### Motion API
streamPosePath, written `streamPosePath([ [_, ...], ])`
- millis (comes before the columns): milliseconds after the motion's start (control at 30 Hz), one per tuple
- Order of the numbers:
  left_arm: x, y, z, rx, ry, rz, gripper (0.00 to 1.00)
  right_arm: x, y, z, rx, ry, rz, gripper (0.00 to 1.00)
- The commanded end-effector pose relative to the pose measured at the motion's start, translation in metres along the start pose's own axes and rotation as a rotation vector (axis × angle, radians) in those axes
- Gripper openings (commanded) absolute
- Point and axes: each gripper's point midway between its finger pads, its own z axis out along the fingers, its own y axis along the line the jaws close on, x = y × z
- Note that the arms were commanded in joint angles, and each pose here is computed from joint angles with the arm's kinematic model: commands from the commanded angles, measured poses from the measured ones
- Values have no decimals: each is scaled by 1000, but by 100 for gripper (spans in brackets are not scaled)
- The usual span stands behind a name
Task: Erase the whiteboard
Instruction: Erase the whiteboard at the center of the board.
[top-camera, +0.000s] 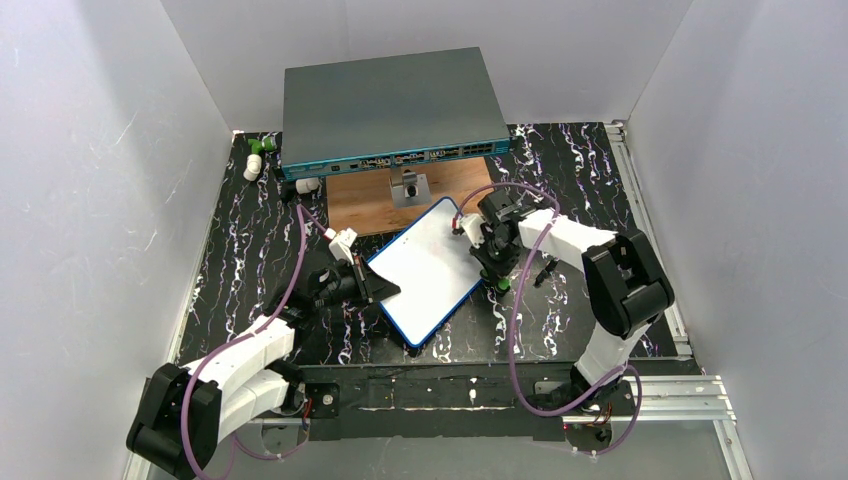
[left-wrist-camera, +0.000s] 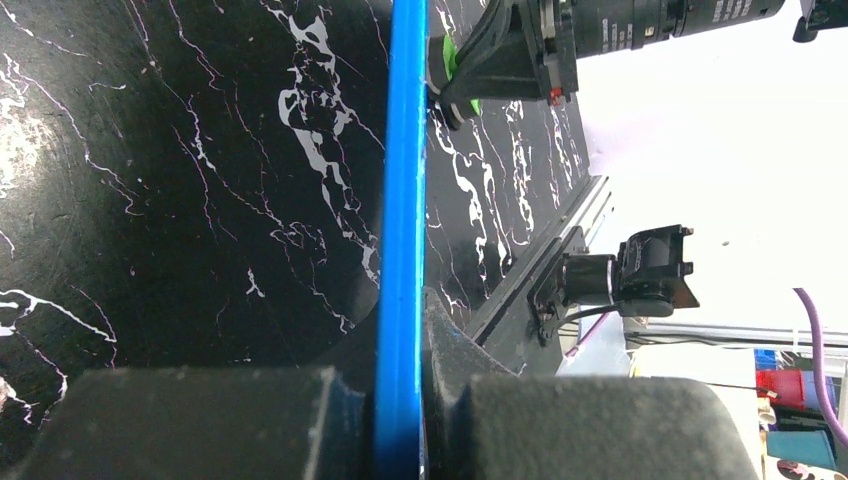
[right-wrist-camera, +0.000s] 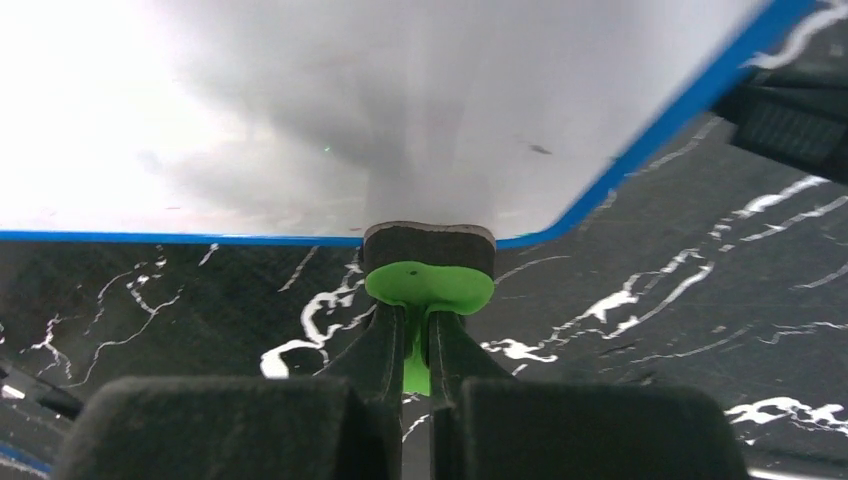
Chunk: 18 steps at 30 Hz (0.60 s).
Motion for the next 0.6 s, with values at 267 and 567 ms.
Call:
streamPosePath([
  [267,39,27,-6,-102,143,-57,0,-28,97,-19,-329,-104,-180,1],
  [567,38,26,-6,-99,146,-55,0,-22,-8,-35,-10,-194,45,1],
])
